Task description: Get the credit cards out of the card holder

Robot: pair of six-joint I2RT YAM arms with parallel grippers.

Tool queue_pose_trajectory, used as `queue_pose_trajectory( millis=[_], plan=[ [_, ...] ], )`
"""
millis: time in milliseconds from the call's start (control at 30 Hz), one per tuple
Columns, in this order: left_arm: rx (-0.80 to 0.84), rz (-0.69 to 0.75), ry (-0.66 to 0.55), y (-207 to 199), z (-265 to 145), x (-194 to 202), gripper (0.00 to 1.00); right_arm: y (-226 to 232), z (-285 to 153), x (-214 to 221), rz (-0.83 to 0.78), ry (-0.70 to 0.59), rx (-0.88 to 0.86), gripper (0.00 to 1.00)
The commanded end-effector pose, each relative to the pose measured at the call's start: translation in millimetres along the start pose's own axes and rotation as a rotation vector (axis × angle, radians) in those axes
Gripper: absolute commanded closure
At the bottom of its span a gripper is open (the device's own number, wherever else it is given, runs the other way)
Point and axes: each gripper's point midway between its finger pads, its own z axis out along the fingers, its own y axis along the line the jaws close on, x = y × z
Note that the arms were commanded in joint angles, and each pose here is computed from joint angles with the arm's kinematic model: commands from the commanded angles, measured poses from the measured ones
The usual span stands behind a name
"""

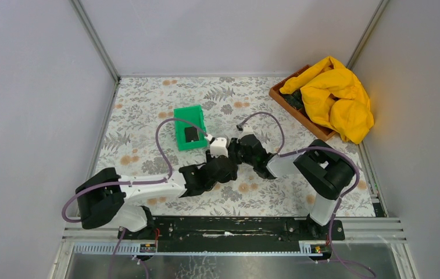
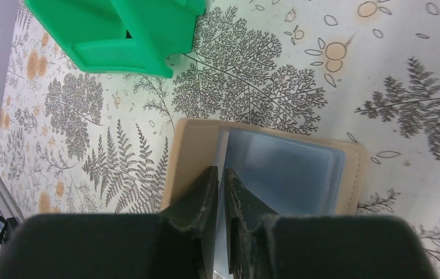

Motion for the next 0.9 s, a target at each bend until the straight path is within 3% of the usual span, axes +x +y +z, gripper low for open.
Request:
queue_pose_trajectory(
  millis=[0,100,467,533,567,700,867],
  plan=[
    [0.005,0.059,-0.042,-7.3,-10.8,-4.7,0.24,11.3,10.8,0.4,0.006,0.003,-0.032,0.84],
    [0.021,0.075,-0.066,-15.8,-18.2,-7.0,0.11,0.6,10.4,10.9,0.007,0.024,-0.001,0.84],
    [0.11,0.107,-0.251,-53.0,-56.4,-24.4,0.15,-6.5,-1.5,29.4,0.043,0.049,-0.016,0.84],
    [0.173,0.14,-0.253,-61.8,-58.0,-19.8,0.24,-5.5,-1.8,29.6,0.046,0.05,-0.021,0.84],
    [0.2,0.158,-0.245,-65.5,-58.1,-16.5,0.33,-5.6,-2.0,29.9,0.049,0.052,-0.021,0.84],
    [0.251,0.203,-0.207,-75.4,-53.9,-3.6,0.97,-2.9,-2.0,28.5,0.05,0.052,-0.028,0.84],
    [0.217,0.19,-0.212,-65.5,-46.4,1.6,1.0,-3.6,-2.6,29.1,0.056,0.054,-0.023,0.84]
  ],
)
